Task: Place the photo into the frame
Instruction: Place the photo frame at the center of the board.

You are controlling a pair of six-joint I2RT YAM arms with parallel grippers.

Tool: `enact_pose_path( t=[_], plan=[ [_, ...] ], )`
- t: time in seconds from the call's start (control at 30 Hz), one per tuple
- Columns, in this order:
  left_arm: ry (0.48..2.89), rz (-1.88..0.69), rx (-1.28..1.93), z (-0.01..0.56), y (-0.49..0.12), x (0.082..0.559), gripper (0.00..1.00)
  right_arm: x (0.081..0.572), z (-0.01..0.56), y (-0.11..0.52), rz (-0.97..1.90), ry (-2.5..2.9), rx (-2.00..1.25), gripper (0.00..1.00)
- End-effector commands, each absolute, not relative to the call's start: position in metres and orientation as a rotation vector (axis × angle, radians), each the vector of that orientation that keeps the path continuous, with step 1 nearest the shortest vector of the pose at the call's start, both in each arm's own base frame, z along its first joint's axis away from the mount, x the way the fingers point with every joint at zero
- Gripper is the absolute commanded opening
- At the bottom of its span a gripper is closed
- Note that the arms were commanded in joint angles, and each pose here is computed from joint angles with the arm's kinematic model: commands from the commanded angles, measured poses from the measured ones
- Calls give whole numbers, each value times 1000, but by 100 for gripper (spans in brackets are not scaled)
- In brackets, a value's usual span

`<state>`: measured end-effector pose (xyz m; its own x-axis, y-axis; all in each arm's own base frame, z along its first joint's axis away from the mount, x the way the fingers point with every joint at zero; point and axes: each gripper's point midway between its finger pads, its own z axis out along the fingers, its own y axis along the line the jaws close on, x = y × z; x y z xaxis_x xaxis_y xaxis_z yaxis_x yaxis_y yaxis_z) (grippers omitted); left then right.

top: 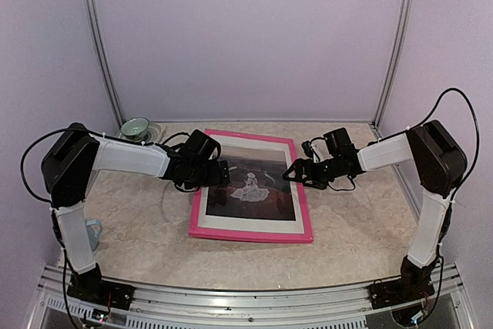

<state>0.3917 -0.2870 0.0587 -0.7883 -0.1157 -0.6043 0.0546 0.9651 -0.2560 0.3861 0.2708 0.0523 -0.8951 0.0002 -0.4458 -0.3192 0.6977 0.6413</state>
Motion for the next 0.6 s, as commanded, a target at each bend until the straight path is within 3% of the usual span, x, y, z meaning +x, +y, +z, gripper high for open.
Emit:
enact_pose_path(
  t=[0.0, 0.23, 0.57],
  plan=[
    [2362, -394, -4, 92, -302, 398, 99, 358, 37, 281, 1087, 2595, -277, 99],
    [2340, -371, -14, 101, -295, 398, 99, 358, 35, 281, 1087, 2599, -274, 99],
    [2289, -537, -62, 122, -292, 396, 99, 357, 34, 281, 1084, 2603, -272, 99]
  ],
)
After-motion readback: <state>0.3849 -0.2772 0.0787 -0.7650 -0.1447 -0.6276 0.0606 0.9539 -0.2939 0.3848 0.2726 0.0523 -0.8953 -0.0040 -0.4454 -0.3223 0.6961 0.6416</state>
